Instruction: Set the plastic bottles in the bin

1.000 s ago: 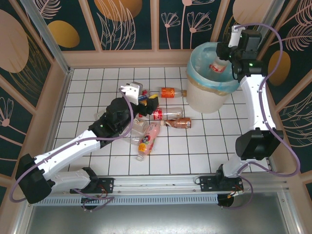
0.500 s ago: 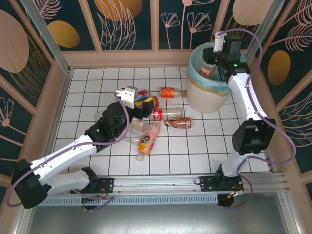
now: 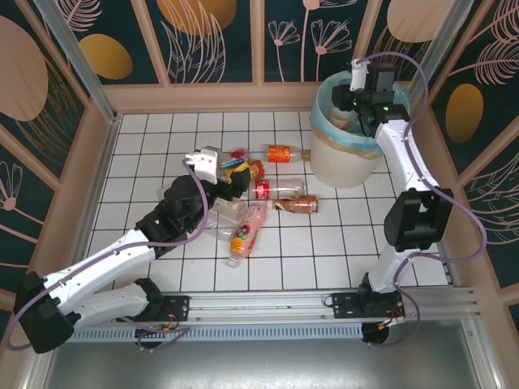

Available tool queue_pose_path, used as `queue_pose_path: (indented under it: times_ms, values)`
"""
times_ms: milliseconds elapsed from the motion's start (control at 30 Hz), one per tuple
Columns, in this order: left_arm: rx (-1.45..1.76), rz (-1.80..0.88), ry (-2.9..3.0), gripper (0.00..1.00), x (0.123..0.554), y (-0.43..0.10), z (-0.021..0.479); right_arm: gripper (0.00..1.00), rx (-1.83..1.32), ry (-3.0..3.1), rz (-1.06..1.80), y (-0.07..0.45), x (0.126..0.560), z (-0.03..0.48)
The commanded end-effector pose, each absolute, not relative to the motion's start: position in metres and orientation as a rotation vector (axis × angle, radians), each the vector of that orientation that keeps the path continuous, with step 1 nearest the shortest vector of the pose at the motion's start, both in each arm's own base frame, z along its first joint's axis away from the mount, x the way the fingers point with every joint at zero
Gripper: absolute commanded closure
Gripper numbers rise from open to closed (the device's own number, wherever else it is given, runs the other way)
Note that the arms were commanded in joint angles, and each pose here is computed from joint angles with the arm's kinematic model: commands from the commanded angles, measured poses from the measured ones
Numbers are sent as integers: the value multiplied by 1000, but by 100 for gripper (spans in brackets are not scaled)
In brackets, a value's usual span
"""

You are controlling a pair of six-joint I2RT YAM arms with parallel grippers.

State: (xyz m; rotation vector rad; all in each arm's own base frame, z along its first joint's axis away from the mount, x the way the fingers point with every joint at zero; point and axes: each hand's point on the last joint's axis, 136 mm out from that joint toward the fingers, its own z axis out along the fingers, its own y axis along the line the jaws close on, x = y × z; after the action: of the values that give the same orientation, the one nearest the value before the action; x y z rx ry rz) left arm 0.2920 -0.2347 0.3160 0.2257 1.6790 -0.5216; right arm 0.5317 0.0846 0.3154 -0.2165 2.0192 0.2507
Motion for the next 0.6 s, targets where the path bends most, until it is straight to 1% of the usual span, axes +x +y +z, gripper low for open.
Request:
queue_pose_path:
  times_ms: [0, 100, 267, 500, 567]
  values:
    - [202, -511, 1649, 10, 290, -226, 325, 56, -219, 1994, 241, 82, 533, 317]
    - [202, -512, 1646, 10, 289, -225, 327, 51, -212, 1932, 254, 82, 526, 339]
    - [194, -526, 1646, 10, 287, -224, 325, 49, -203, 1885, 252, 81, 520, 362]
    - [185, -522, 1647, 10, 286, -220, 325, 49, -154, 1936, 230, 73, 518, 352]
    - [182, -520, 1646, 10, 285, -219, 325, 53, -136, 1955, 230, 72, 515, 347]
